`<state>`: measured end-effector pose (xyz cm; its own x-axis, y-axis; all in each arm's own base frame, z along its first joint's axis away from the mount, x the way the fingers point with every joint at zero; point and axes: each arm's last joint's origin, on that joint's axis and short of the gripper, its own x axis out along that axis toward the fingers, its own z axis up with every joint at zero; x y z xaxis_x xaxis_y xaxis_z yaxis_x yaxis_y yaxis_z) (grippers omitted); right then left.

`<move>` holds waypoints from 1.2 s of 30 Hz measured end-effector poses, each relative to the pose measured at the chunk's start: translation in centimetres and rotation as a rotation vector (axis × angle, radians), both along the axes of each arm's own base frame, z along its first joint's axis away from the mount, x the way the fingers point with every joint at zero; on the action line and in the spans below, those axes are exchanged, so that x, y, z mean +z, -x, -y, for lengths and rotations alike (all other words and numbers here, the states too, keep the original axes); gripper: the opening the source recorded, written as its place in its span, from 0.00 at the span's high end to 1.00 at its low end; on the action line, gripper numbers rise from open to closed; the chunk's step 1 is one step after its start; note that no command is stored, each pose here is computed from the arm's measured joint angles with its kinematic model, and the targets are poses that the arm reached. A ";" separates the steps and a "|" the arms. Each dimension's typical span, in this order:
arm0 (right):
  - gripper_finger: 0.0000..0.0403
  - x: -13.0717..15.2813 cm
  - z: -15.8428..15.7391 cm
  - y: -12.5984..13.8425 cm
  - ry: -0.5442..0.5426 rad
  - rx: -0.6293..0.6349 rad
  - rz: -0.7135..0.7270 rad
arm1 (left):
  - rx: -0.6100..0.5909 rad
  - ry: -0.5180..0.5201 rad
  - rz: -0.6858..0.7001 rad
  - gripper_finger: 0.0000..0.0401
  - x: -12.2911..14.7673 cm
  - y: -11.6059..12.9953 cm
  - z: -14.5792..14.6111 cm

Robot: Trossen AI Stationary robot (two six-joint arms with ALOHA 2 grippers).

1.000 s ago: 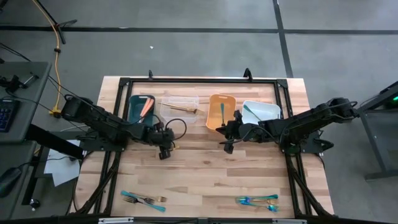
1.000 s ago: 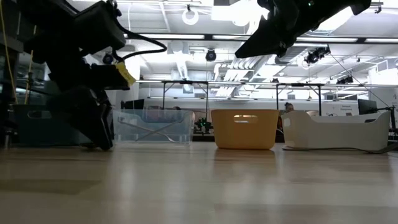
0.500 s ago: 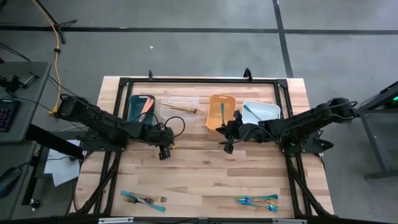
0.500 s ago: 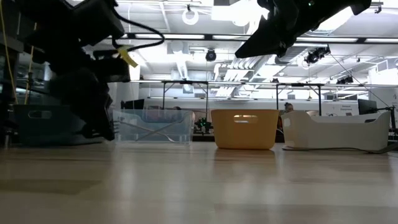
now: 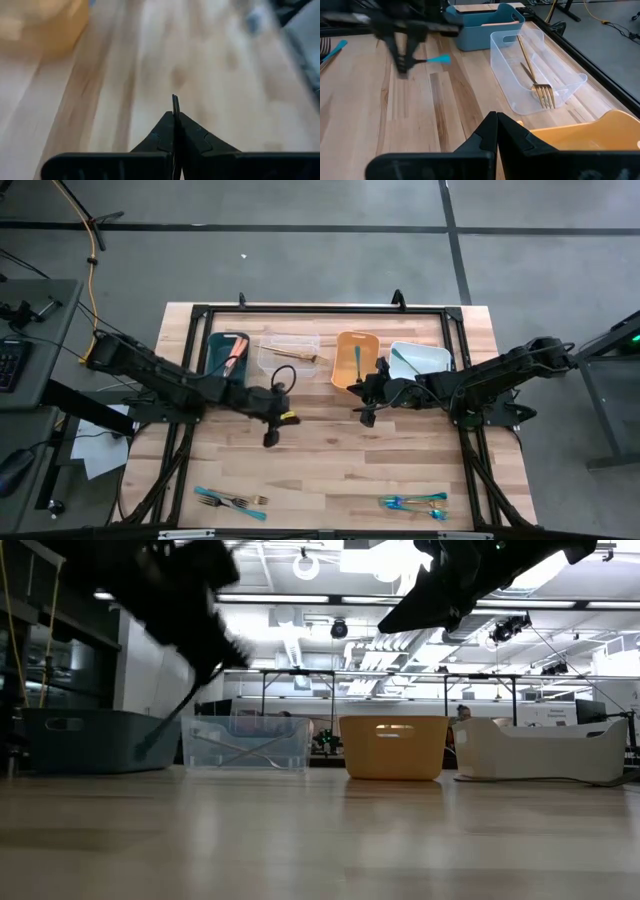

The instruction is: Sort silverware by color (type)

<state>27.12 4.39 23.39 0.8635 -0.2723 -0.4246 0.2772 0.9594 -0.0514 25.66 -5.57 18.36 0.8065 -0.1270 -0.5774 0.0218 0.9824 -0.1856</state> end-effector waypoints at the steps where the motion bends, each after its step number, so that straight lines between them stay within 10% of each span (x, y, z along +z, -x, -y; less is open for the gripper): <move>1: 1.00 0.0 0.0 0.0 0.000 0.000 0.000 | -0.031 -0.017 0.053 1.00 0.5 -0.3 0.4; 12: 1.00 0.1 -0.1 -0.1 -0.016 0.015 0.015 | -0.004 0.023 0.648 1.00 6.0 -1.5 1.6; 36: 0.89 -2.1 -0.7 -5.2 -0.020 0.257 0.308 | 0.160 0.169 0.954 1.00 4.4 1.6 -0.3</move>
<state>32.31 5.11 21.33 0.9900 -0.0257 -0.1385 0.0281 0.9995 0.0157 24.10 -5.27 22.76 0.9400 0.0033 0.3411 0.1047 0.9489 -0.2978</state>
